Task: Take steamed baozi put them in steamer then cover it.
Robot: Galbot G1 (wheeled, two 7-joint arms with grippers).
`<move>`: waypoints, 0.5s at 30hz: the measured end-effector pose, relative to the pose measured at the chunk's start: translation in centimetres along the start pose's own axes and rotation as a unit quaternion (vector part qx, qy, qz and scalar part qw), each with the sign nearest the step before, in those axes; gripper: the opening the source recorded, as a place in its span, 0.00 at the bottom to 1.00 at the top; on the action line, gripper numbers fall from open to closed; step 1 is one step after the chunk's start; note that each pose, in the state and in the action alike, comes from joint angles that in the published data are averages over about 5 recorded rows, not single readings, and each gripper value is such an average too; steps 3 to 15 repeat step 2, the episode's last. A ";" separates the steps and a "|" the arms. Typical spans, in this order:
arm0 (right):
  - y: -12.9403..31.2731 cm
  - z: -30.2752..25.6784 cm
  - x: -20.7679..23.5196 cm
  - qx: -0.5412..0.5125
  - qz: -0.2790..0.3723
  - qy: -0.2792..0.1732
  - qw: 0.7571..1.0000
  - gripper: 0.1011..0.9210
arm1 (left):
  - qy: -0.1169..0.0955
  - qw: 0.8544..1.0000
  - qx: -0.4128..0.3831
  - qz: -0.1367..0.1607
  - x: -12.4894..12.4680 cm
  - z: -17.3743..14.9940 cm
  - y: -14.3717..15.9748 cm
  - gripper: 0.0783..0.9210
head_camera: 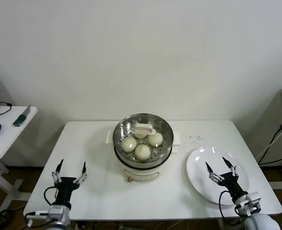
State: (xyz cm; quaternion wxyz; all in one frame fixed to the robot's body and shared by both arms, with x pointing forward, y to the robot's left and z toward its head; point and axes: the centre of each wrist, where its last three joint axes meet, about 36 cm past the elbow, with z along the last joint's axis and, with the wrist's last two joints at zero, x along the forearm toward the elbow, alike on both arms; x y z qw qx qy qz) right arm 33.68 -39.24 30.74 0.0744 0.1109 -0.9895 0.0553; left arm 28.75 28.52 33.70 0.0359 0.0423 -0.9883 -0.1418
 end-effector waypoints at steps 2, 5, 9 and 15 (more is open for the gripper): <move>0.1 0.0 -0.1 0.000 -0.001 0.000 1.000 0.88 | -0.002 1.000 0.002 -0.001 0.1 0.2 0.1 0.88; 0.1 0.0 -0.1 0.000 -0.001 0.000 1.000 0.88 | -0.002 1.000 0.002 -0.001 0.1 0.2 0.1 0.88; 0.1 0.0 -0.1 0.000 -0.001 0.000 1.000 0.88 | -0.002 1.000 0.002 -0.001 0.1 0.2 0.1 0.88; 0.1 0.0 -0.1 0.000 -0.001 0.000 1.000 0.88 | -0.002 1.000 0.002 -0.001 0.1 0.2 0.1 0.88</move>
